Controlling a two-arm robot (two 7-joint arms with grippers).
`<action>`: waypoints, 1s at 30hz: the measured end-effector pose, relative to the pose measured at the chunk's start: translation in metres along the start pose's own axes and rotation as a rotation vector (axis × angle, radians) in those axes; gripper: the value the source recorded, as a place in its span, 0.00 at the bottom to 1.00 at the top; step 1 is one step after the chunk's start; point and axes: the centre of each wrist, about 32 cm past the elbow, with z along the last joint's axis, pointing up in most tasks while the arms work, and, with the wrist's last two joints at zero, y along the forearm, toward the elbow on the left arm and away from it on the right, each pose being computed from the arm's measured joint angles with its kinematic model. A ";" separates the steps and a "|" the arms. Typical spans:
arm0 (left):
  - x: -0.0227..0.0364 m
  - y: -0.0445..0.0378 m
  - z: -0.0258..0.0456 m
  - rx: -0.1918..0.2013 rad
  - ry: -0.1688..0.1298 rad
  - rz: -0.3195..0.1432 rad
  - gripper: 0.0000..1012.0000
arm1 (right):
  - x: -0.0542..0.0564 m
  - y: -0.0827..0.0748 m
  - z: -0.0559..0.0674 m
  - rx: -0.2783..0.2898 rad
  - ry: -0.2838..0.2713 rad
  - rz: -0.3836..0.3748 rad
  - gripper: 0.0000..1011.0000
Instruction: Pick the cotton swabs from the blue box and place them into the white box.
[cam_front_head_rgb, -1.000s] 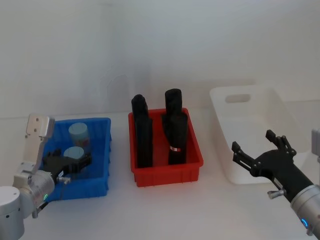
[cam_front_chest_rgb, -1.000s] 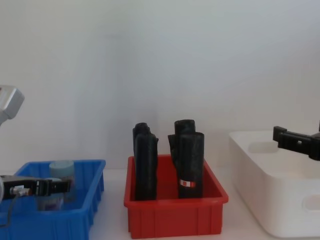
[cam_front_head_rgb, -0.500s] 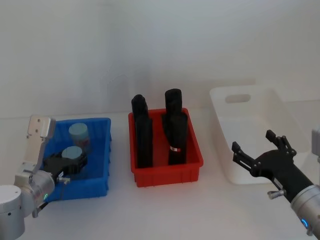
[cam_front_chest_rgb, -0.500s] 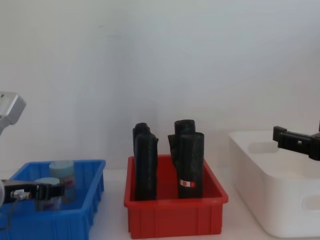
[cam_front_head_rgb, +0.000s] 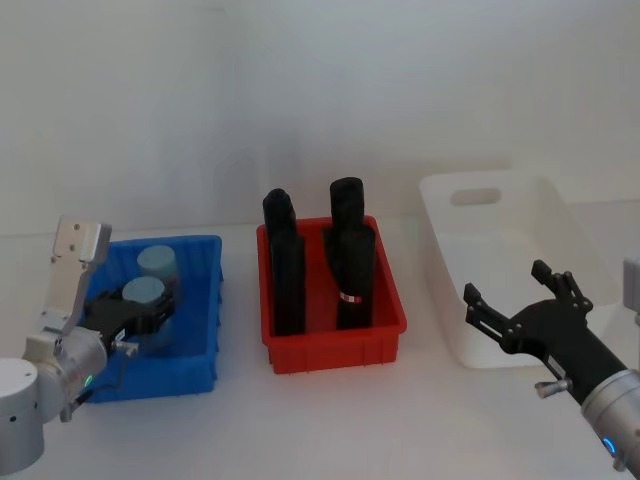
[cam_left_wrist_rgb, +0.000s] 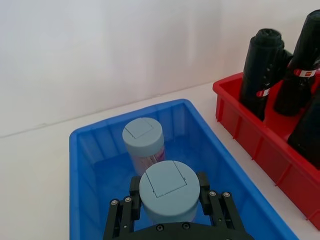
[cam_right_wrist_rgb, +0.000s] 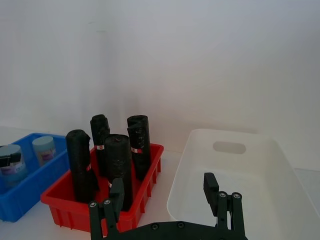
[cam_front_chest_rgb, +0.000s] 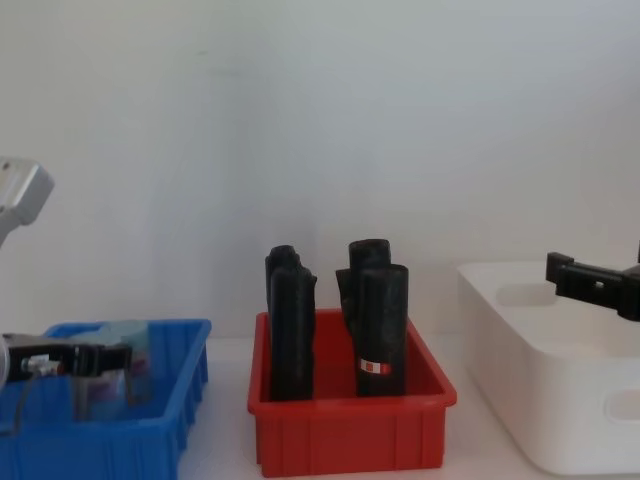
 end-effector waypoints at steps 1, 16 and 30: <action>-0.0003 0.0012 0.0025 -0.005 -0.004 -0.003 0.66 | 0.000 0.000 0.000 0.000 0.000 0.000 0.99; -0.0073 0.0236 0.0484 -0.078 -0.065 -0.091 0.66 | 0.000 0.000 0.000 0.000 0.000 0.000 0.99; -0.0179 0.0425 0.0918 -0.136 -0.127 -0.268 0.66 | 0.000 0.000 0.000 0.000 0.000 0.000 0.99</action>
